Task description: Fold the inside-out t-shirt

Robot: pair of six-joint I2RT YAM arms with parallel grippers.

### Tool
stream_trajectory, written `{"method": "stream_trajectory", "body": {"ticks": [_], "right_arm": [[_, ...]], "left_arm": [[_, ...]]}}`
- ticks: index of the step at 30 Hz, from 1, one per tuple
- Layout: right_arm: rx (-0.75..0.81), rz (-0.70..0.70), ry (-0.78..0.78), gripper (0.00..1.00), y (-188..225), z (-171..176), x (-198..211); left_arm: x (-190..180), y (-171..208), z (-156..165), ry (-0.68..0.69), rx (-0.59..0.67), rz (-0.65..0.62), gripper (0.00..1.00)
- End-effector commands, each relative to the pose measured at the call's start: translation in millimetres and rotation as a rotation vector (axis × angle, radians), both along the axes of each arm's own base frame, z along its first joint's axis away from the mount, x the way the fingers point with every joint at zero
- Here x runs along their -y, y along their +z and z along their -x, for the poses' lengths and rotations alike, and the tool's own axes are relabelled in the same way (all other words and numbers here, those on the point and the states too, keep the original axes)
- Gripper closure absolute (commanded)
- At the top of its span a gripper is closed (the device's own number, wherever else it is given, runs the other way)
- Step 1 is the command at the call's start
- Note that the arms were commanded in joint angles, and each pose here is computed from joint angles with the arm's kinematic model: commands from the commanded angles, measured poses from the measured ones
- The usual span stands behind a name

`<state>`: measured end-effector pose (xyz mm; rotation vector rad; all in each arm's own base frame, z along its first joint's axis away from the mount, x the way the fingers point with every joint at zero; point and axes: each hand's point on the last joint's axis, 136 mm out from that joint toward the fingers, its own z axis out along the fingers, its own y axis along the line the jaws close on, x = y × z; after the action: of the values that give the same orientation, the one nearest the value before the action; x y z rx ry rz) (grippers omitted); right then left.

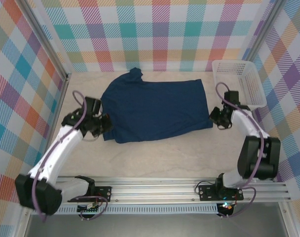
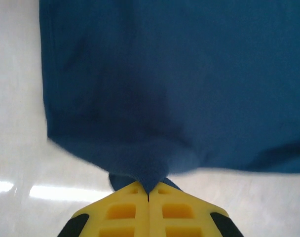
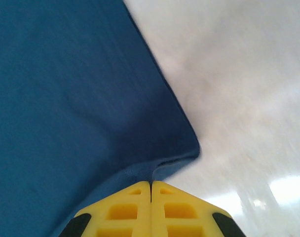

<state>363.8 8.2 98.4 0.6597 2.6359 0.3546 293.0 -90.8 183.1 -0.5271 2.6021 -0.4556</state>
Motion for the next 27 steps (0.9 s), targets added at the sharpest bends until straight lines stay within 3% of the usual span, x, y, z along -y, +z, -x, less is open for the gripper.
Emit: {"method": "stream_trajectory", "body": {"ticks": [1, 13, 27], "right_arm": [[0.052, 0.023, 0.023, 1.0, 13, -35, -3], [0.039, 0.119, 0.057, 1.0, 2, -96, -3], [0.016, 0.188, 0.07, 1.0, -18, -125, 0]], "left_arm": [[-4, 29, -56, -0.014, 0.148, -0.005, 1.0], [-20, 20, -134, 0.035, 0.145, -0.014, 1.0], [-23, 13, -178, 0.046, 0.152, -0.023, 1.0]]}}
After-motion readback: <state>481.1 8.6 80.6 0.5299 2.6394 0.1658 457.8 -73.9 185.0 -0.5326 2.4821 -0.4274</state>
